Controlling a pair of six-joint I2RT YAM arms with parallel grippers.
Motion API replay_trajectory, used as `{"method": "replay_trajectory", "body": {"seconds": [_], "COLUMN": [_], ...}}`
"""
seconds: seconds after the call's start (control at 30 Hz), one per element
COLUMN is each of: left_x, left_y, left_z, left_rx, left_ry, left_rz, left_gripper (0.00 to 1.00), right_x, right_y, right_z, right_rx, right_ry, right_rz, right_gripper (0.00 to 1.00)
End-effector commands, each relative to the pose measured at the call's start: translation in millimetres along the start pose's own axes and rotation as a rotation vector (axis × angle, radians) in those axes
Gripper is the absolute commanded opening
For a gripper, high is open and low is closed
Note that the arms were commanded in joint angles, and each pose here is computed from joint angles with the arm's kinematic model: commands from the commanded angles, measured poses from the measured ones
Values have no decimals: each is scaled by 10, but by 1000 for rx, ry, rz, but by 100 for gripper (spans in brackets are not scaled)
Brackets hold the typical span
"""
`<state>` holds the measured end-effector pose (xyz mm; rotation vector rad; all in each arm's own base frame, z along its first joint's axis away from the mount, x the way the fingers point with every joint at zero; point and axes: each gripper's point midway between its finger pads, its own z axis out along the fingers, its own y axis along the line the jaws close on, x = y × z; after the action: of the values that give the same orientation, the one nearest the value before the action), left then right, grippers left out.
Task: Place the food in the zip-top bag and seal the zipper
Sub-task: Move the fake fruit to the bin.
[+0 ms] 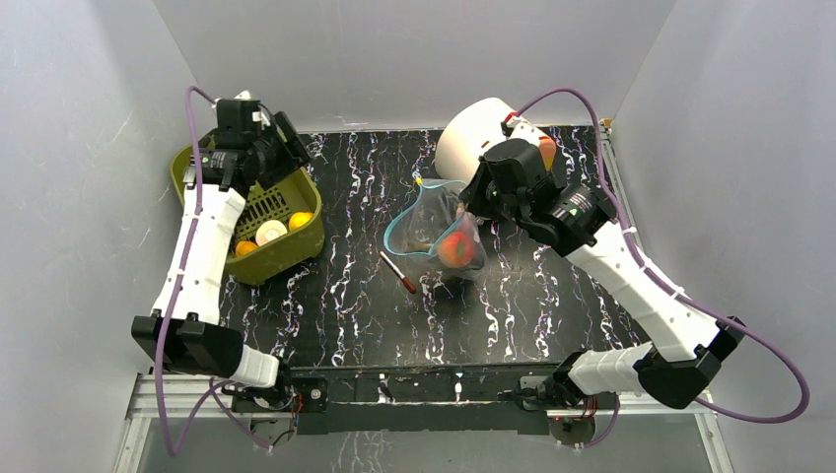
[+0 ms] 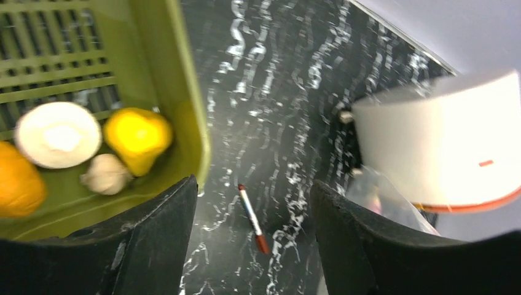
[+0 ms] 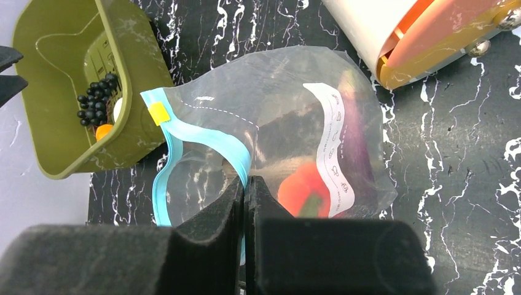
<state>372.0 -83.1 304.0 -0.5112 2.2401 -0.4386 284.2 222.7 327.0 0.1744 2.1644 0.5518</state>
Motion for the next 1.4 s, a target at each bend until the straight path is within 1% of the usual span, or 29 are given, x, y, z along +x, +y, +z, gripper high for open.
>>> {"method": "replay_trajectory", "body": {"seconds": [0.0, 0.13, 0.33, 0.53, 0.67, 0.73, 0.8, 0.9, 1.0, 1.1, 1.23, 1.37], "left_x": [-192, -251, -268, -279, -426, -470, -451, -430, -381, -317, -263, -185], "left_y": [577, 977, 1521, 2067, 2286, 2395, 2539, 2686, 2821, 2959, 3072, 3087], "left_z": [-25, 131, 416, 620, 796, 879, 960, 971, 966, 950, 998, 1192], "left_rx": [-224, -349, -526, -690, -730, -778, -837, -904, -945, -968, -969, -928], "left_ry": [-37, -25, -5, 2, -15, -1, 29, 47, 70, 92, 107, 134], "left_rz": [-14, -51, -53, -63, -59, -46, -45, -39, -29, -59, -76, -85], "left_gripper": [64, 65, 64, 63, 63, 63, 63, 63, 66, 70, 70, 71], "right_x": [-292, -319, -351, -408, -542, -599, -593, -528, -503, -507, -536, -527], "right_y": [75, 41, 33, 18, 29, 35, 25, -13, -67, -82, -70, -65], "right_z": [-147, -157, -178, -151, -197, -219, -214, -184, -172, -156, -131, -98], "right_rx": [-47, -35, -39, -20, -7, -4, 1, 9, 25, 35, 37, 41], "right_ry": [-115, -131, -152, -171, -210, -227, -225, -212, -213, -216, -219, -210], "right_rz": [6, -4, -9, -53, -80, -89, -86, -81, -89, -108, -135, -158], "right_gripper": [0, 0, 0, 0, 0, 0, 0, 0, 0, 0, 0, 0]}}
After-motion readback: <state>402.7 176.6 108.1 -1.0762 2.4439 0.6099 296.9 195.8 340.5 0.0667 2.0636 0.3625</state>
